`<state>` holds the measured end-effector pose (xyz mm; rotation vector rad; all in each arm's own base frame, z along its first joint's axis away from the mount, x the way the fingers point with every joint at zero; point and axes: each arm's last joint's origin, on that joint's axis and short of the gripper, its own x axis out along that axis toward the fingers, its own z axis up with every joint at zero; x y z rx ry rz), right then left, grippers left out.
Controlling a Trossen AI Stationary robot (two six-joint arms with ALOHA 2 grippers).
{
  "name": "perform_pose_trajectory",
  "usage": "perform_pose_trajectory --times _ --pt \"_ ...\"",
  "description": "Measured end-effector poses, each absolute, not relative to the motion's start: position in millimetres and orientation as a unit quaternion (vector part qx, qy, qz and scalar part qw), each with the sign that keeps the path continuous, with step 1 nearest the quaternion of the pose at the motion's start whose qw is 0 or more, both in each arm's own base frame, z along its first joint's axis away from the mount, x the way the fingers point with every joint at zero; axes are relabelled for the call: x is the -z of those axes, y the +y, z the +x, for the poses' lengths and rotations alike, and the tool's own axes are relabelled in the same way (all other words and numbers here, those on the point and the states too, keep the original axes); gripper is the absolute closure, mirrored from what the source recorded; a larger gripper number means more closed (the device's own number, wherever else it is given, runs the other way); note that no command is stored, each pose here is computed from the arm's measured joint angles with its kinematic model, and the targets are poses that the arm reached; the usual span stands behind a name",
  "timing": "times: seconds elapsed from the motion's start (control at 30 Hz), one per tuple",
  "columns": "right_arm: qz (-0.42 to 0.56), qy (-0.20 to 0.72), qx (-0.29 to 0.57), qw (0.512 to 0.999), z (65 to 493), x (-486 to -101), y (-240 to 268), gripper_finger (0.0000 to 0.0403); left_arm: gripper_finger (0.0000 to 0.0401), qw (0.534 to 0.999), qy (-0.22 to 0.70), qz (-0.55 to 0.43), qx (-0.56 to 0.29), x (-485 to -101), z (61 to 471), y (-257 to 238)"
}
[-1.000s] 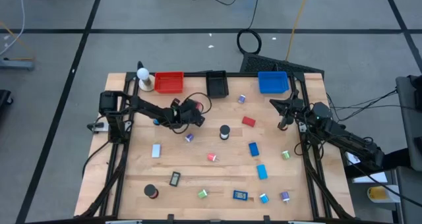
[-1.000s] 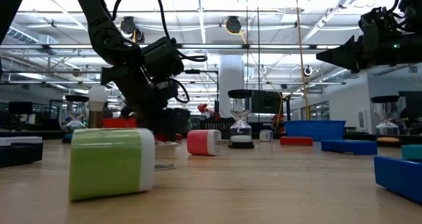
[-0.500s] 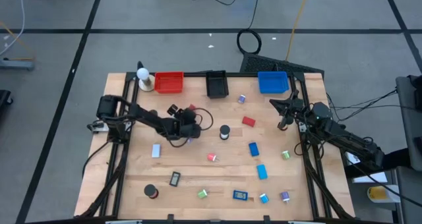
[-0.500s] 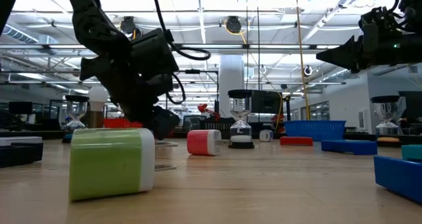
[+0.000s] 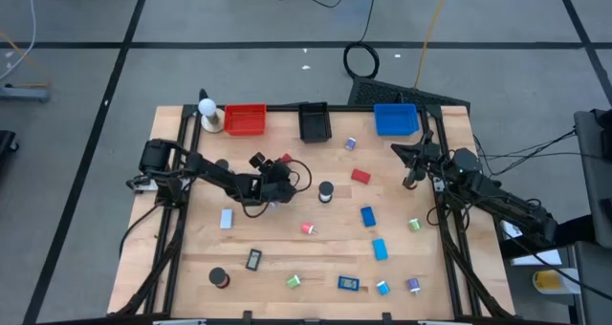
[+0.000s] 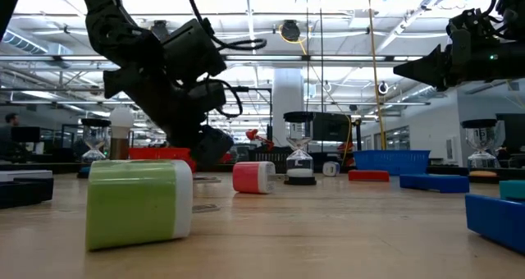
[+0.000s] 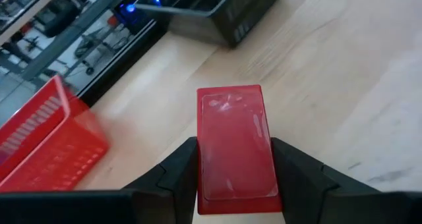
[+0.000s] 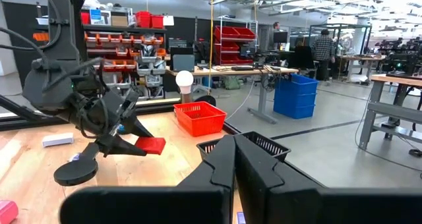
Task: Pick & Place Office items
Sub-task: Put the left red digital timer into the black bin
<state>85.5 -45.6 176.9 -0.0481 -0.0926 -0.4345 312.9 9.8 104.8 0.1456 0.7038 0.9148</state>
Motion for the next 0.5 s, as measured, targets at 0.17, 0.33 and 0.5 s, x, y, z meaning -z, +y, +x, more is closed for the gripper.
perform_pose_trajectory --times 0.17,0.33,0.5 --pt "-0.024 -0.046 0.215 0.975 85 -177 -46 0.0399 0.0239 0.853 0.319 0.052 -0.410 -120 313 16" --pt "-0.024 -0.046 0.215 0.975 85 -177 -46 0.0399 0.0239 0.890 0.266 0.020 -0.371 -139 301 26" --pt "-0.006 -0.056 0.214 0.975 85 -178 -45 0.0399 0.0239 0.939 0.184 -0.029 -0.289 -142 281 34"
